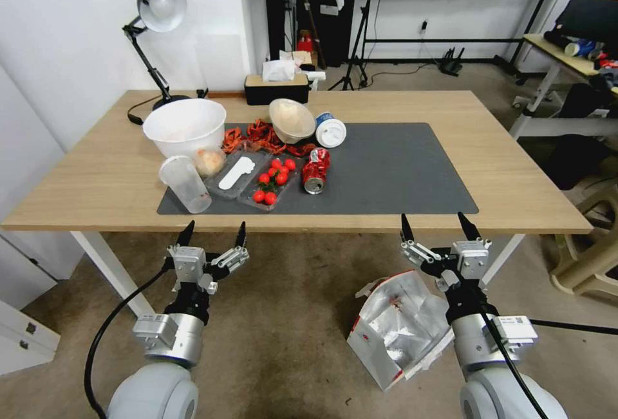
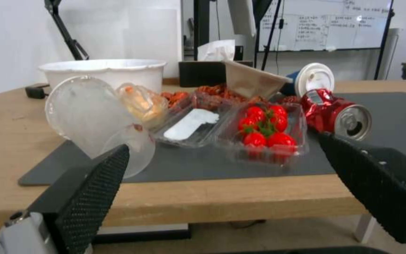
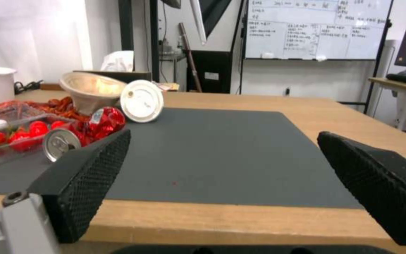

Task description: Pick up the food delivery bag from the floor and place it on the table.

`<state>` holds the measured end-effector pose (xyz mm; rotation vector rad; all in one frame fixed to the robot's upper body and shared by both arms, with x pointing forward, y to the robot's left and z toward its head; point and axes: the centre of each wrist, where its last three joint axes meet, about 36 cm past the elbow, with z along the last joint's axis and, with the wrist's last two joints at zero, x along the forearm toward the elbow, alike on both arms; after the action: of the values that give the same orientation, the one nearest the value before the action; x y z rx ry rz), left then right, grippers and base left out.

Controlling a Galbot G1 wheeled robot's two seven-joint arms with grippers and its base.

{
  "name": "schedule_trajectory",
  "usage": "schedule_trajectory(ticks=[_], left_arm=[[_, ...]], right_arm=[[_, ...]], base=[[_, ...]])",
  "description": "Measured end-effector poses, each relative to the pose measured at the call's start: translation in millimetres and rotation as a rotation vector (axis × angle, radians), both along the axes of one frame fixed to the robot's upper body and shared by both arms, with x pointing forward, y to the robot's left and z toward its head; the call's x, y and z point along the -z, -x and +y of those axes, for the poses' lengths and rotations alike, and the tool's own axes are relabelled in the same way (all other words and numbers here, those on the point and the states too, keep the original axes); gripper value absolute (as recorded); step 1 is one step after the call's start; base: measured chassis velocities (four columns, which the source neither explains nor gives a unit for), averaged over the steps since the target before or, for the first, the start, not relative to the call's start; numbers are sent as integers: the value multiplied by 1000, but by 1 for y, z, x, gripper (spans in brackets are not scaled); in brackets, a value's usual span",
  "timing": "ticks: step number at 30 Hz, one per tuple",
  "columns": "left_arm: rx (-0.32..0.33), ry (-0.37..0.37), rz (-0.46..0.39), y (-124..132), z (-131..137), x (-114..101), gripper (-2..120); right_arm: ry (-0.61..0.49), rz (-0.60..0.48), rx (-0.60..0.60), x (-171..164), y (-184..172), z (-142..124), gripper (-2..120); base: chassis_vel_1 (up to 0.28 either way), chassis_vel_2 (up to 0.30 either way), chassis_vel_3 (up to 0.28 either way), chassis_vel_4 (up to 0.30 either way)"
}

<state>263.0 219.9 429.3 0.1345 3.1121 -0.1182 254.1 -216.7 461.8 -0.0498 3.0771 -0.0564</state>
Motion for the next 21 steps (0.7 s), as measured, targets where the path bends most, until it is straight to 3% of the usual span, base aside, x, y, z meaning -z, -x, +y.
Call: schedule_trajectory(ticks=[21], left_arm=[[-3,-14,20,-2,4,7,100]], right_arm=[[-8,20,7,11,0,4,100]], base=[[0,0,0,0]])
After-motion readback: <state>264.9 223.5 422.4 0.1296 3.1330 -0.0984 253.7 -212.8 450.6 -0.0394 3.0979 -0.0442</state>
